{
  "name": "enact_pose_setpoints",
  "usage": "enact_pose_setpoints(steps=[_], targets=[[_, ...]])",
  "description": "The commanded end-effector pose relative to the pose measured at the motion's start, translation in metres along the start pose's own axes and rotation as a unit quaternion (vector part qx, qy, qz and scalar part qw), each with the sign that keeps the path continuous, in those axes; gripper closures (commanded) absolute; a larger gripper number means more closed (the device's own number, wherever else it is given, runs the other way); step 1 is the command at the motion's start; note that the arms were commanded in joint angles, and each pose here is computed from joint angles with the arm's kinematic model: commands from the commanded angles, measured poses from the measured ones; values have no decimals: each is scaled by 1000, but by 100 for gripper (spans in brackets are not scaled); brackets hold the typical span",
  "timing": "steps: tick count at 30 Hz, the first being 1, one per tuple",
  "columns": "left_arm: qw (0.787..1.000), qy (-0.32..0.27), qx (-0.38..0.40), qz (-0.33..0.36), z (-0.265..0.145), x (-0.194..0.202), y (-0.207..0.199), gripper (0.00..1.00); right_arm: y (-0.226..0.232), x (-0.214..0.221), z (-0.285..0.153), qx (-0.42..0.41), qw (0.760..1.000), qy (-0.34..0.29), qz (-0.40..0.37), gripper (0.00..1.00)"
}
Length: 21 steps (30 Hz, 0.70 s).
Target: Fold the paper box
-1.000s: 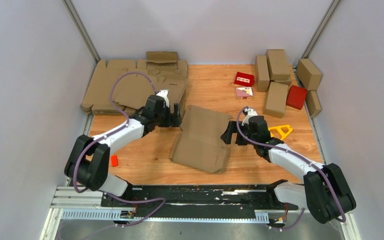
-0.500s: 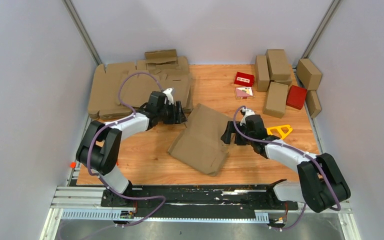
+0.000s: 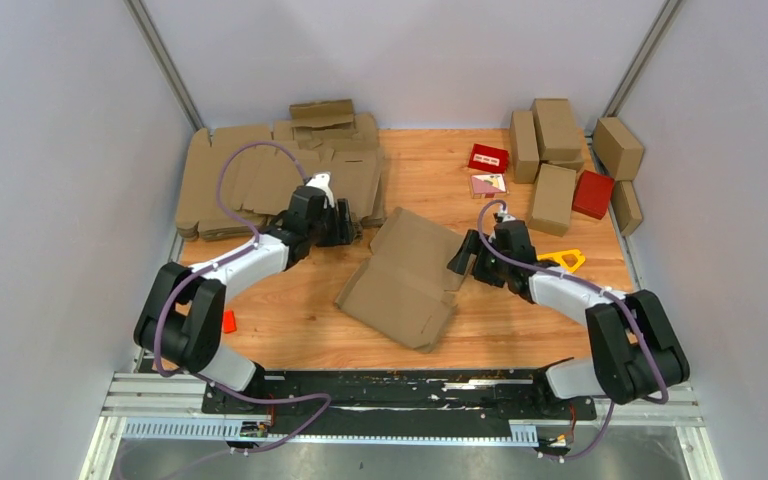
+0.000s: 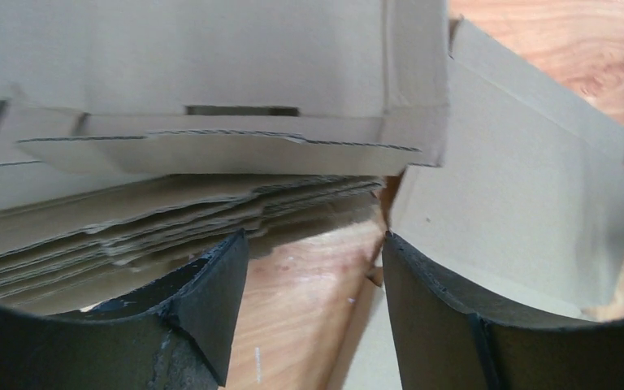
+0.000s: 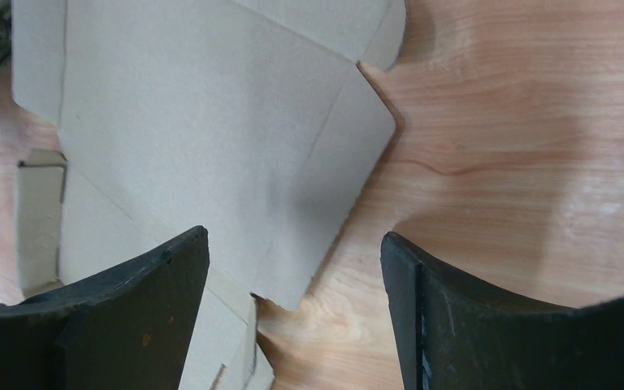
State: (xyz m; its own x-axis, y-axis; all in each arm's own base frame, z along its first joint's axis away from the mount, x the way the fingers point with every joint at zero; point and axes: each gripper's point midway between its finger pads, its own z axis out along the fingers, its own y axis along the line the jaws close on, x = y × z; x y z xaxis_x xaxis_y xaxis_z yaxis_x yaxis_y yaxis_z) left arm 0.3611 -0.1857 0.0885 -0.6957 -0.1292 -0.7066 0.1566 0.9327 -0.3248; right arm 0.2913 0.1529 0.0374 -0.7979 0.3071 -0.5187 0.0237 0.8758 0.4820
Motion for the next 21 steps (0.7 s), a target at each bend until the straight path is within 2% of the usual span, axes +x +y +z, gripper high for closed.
enact_pose_setpoints(steps=[1, 9, 13, 16, 18, 21], targets=[[997, -29, -76, 1, -6, -12, 33, 30, 23, -13, 11, -41, 997, -2, 62, 24], [992, -26, -116, -43, -7, -12, 63, 27, 25, -15, 16, -72, 993, 12, 94, 28], [990, -35, -126, -55, -10, -15, 70, 26, 32, -23, 15, -91, 990, 8, 103, 34], [994, -58, -77, -51, -19, -25, 52, 26, 40, -32, 14, -108, 990, 2, 87, 39], [994, -95, -33, -46, -32, -39, 35, 26, 42, -37, 14, -110, 992, 0, 69, 44], [989, -142, -11, -24, -59, -52, 21, 26, 43, -42, 13, -107, 993, -6, 51, 52]])
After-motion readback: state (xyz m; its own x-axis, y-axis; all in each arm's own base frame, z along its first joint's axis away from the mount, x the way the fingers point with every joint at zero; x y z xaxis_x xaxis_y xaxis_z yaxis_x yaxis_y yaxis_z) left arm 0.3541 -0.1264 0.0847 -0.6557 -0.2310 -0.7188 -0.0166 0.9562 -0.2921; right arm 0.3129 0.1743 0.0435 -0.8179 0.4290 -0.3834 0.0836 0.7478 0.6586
